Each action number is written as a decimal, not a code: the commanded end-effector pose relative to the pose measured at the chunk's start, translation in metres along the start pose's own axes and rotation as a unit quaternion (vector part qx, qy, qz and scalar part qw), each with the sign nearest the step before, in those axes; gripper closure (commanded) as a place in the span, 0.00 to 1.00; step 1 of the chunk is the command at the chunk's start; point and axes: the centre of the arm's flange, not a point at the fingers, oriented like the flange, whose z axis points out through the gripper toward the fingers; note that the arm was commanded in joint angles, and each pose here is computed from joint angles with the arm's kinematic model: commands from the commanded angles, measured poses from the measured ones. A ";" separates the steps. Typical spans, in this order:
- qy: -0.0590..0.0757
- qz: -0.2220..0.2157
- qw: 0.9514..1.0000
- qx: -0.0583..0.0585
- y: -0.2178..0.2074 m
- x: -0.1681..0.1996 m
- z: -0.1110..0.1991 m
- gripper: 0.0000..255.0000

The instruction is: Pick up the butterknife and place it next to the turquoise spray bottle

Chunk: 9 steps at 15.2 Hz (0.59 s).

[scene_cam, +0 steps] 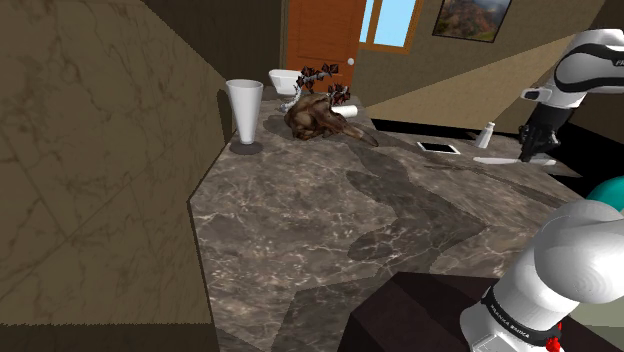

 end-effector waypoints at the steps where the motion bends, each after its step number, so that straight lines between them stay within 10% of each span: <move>1: 0.000 0.000 1.000 0.000 -0.001 0.000 0.011 1.00; 9: 0.000 0.000 1.000 0.000 -0.001 0.002 0.053 1.00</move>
